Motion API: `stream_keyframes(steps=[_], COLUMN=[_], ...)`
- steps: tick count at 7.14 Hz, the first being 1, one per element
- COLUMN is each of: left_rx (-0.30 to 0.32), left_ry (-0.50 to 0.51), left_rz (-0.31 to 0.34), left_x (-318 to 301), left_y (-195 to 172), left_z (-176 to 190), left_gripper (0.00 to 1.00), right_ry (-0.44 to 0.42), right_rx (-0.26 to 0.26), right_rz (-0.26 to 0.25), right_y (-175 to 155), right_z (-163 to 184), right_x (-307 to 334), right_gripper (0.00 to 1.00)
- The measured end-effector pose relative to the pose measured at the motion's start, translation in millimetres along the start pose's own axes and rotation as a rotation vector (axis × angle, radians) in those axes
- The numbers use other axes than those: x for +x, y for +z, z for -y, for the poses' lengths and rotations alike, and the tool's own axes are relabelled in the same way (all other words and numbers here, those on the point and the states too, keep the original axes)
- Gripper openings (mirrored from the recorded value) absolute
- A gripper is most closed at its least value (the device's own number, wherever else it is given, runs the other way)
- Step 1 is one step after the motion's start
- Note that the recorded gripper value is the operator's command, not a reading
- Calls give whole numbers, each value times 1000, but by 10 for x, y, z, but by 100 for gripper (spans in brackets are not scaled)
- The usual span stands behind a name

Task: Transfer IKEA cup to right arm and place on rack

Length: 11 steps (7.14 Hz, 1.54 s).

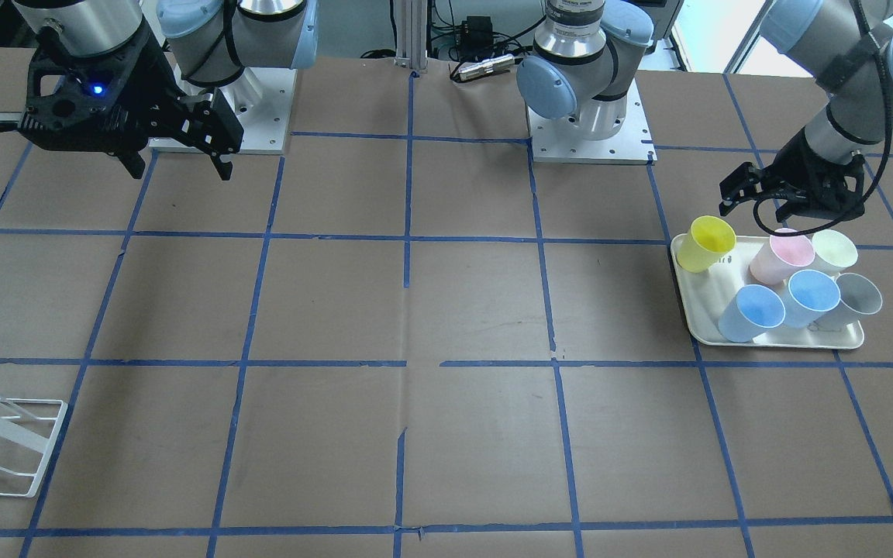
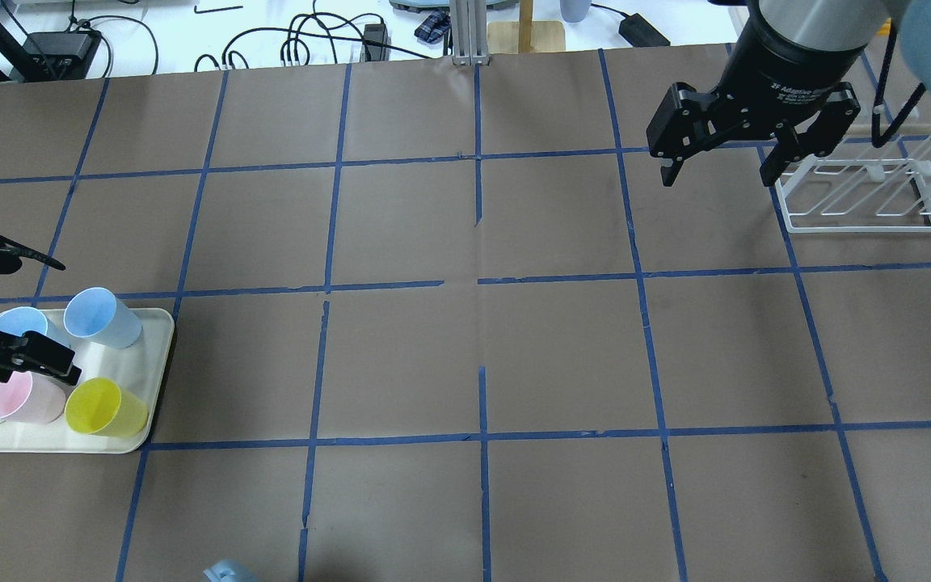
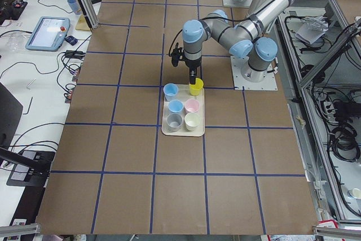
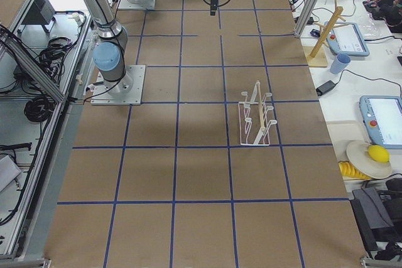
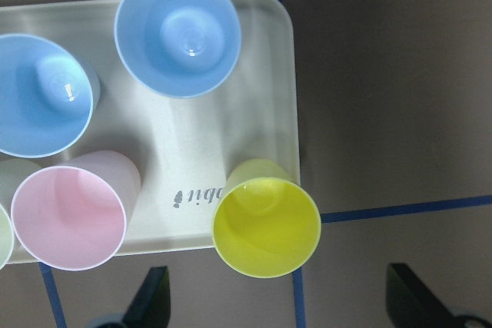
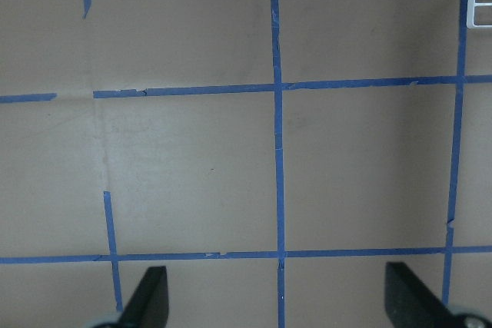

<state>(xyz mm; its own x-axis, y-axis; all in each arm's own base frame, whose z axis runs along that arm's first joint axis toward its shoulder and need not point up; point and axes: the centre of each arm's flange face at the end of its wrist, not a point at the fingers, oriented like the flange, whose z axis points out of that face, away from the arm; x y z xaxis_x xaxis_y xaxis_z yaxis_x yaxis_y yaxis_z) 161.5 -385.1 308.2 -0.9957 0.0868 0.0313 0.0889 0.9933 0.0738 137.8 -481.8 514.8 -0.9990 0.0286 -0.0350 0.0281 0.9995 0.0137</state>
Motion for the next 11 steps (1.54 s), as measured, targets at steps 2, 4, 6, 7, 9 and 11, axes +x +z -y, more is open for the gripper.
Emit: stream_keyframes(steps=[2, 4, 6, 7, 9, 11], left_rx=[22, 15, 20, 19, 24, 20], left_ry=[40, 23, 17, 17, 13, 10], left_rz=[26, 2, -6, -8, -7, -13], left_x=[-43, -111, -135, -141, -170, -186], left_y=[327, 576, 681, 718, 767, 820], left_z=[-125, -266, -277, -276, -246, -230], left_gripper=[100, 100, 100, 100, 98, 71], right_ry=[0, 0, 0, 0, 0, 0], right_rx=[0, -1, -1, -1, -1, -1], right_rz=[1, 1, 2, 2, 2, 2], right_y=[0, 1, 0, 1, 0, 0], right_z=[-1, -1, -1, -1, -1, -1], right_x=[-1, -1, -1, -1, -1, -1], right_gripper=[100, 100, 100, 100, 100, 100])
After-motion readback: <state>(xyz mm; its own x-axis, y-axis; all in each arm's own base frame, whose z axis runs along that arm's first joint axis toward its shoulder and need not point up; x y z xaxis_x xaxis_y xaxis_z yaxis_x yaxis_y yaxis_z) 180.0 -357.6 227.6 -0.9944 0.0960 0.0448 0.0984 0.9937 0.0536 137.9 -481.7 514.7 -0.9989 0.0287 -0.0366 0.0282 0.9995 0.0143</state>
